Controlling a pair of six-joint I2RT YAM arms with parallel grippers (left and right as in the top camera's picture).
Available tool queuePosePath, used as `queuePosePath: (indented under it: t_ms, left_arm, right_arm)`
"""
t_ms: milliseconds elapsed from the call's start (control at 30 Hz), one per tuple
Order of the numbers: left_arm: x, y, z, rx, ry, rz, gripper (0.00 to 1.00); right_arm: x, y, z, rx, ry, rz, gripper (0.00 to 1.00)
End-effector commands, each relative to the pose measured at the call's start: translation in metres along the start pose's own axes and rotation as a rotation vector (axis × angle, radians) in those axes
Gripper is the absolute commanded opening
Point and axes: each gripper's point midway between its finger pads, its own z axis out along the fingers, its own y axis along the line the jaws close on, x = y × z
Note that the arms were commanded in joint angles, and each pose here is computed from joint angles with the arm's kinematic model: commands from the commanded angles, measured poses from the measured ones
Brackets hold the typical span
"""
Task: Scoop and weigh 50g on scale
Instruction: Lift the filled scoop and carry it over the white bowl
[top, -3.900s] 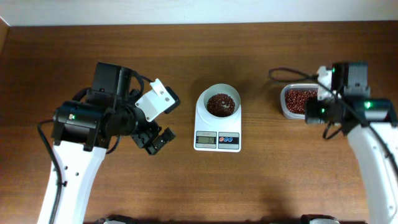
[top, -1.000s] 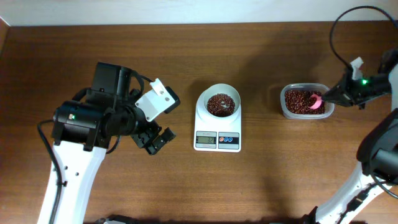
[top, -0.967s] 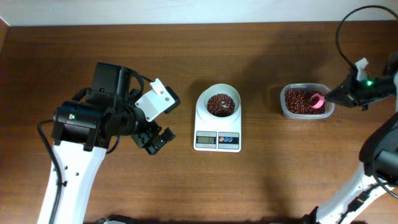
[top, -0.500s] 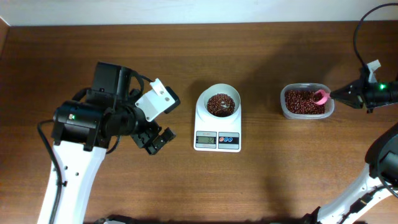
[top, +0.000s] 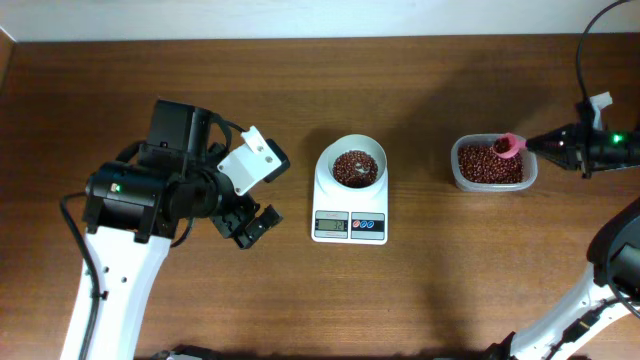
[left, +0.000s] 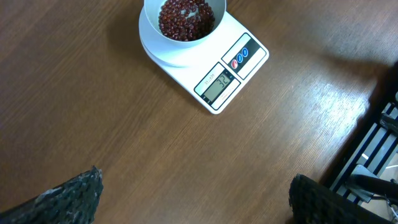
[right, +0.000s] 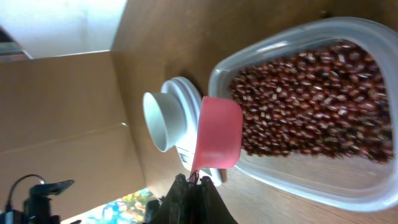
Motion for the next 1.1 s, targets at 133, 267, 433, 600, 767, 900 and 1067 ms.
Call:
queuePosePath:
  t_ms: [133, 267, 433, 600, 767, 900, 1067]
  left_arm:
    - [-0.004, 0.002, -0.008, -0.025, -0.023, 0.022, 0.99]
    - [-0.004, 0.002, -0.008, -0.024, -0.023, 0.022, 0.99]
    - [-0.005, 0.002, -0.008, -0.025, -0.023, 0.022, 0.99]
    - [-0.004, 0.002, -0.008, -0.024, -0.023, 0.022, 0.99]
    - [-0.004, 0.002, -0.008, -0.024, -0.023, 0.022, 0.99]
    - [-0.004, 0.002, -0.008, -0.025, -0.023, 0.022, 0.99]
    - [-0.004, 0.002, -0.008, -0.024, -0.023, 0.022, 0.99]
  right_arm:
    - [-0.001, 0.025, 0.017, -0.105, 0.013, -0.037, 0.04]
    - [0.004, 0.038, 0.034, -0.124, 0.051, -0.061, 0.04]
    - [0.015, 0.059, 0.06, -0.149, 0.118, -0.099, 0.04]
    - [0.032, 0.078, 0.091, -0.15, 0.203, -0.146, 0.04]
    - [0.052, 0.095, 0.119, -0.151, 0.285, -0.189, 0.04]
    - [0.069, 0.108, 0.139, -0.151, 0.349, -0.222, 0.04]
    - [0.088, 0.119, 0.159, -0.152, 0.411, -0.263, 0.04]
